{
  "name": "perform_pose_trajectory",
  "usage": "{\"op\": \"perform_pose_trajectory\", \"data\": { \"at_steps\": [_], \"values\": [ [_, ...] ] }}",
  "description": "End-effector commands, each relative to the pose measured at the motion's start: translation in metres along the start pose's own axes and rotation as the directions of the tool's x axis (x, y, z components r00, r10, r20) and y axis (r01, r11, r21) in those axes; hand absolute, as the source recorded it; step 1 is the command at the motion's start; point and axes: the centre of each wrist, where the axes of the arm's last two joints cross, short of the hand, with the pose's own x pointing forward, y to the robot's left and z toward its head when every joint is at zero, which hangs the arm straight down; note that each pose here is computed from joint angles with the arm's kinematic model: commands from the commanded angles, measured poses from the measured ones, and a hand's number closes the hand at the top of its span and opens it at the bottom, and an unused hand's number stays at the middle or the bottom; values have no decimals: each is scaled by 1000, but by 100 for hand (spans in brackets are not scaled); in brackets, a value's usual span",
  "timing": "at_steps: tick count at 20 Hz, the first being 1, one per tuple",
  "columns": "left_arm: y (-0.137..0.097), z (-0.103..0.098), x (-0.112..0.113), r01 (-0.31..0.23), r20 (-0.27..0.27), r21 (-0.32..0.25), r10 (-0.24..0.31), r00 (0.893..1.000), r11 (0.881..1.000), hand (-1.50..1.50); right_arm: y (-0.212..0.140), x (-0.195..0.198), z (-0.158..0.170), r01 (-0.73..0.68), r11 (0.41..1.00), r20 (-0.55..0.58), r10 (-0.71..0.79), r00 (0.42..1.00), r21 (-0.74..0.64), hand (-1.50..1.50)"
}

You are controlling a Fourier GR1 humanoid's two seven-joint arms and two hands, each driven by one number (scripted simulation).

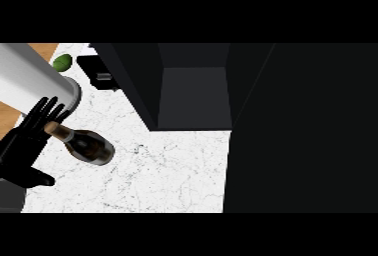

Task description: Pick up the wine, place it into the cabinet and close the cabinet

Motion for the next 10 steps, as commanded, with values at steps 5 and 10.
{"op": "perform_pose_trajectory", "data": {
  "at_steps": [5,10],
  "values": [
    [22,15,-25,-13,-19,-27,13,1000,1000,-150,8,19,18,57,998,57,-59,997,27,-150],
    [1,0,-41,-31,-4,-40,31,1000,999,-150,2,23,21,50,998,55,-52,997,41,-150]
  ]
}}
